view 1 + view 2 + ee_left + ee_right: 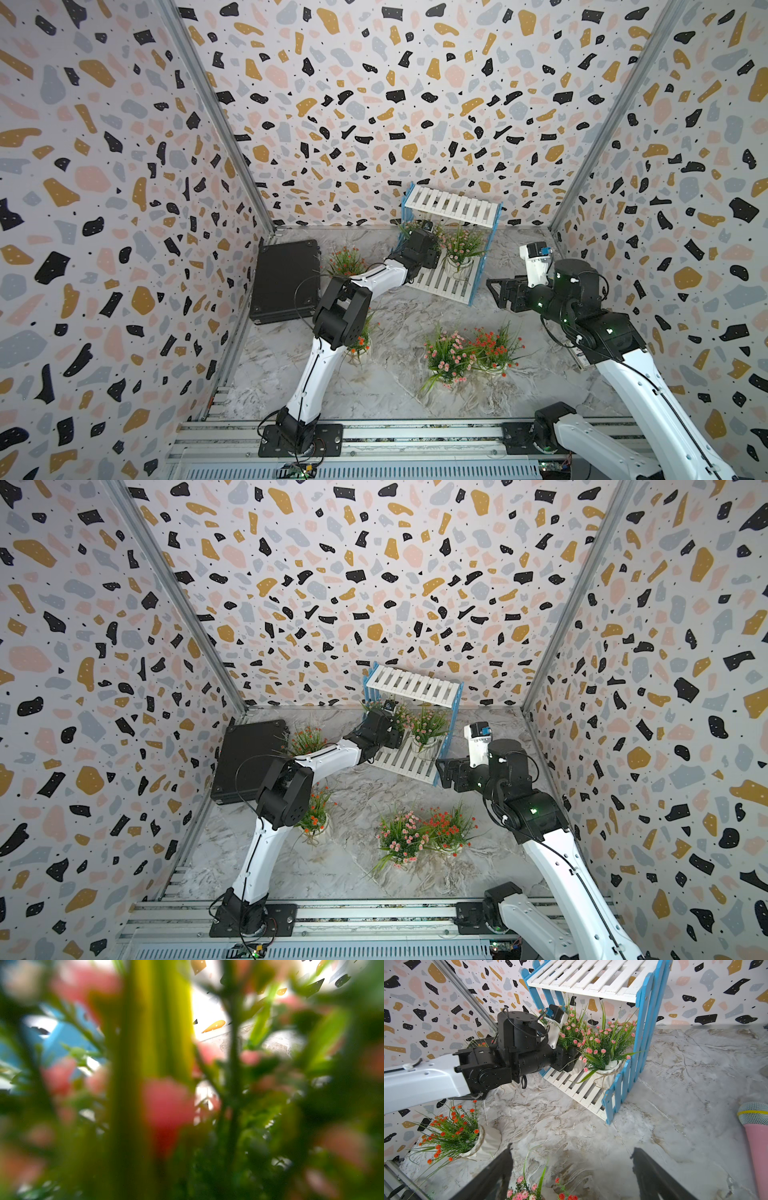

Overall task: Place the baby's breath potted plants on the rack by color
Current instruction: Place the baby's breath potted plant on the rack, then pick up the baby's breath potted plant from the center of the board.

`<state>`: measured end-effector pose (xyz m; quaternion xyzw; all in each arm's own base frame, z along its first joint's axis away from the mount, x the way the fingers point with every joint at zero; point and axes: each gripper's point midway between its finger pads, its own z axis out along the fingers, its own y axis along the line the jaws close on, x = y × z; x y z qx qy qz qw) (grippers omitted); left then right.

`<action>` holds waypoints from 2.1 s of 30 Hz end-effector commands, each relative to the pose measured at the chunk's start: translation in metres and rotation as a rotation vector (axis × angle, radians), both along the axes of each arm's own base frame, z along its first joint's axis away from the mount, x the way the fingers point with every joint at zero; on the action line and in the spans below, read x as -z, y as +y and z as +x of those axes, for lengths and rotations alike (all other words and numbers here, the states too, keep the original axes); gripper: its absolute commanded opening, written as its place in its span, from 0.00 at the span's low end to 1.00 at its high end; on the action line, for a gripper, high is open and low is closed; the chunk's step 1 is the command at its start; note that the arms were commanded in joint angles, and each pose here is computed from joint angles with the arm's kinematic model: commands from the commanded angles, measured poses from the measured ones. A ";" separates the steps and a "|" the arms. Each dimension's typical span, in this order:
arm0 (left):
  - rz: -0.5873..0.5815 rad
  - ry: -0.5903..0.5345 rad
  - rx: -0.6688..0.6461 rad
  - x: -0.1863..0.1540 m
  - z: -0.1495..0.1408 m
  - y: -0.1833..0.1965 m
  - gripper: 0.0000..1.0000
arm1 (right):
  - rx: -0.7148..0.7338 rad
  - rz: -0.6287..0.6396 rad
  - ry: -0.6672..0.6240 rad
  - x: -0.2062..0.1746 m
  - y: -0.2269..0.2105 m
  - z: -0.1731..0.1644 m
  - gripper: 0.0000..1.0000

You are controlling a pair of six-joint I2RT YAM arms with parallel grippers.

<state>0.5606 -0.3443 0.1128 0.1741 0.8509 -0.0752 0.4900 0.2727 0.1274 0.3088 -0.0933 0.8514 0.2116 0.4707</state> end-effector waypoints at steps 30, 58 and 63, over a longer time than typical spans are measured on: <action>-0.164 -0.128 0.232 -0.144 -0.089 0.020 0.99 | -0.083 0.029 0.089 0.027 0.017 0.000 0.92; -0.158 0.107 0.535 -0.073 -0.382 0.070 0.91 | -0.261 0.067 0.309 0.048 0.064 0.022 0.82; -0.189 0.108 0.553 -0.041 -0.396 0.073 0.92 | -0.265 0.076 0.300 0.044 0.065 0.024 0.82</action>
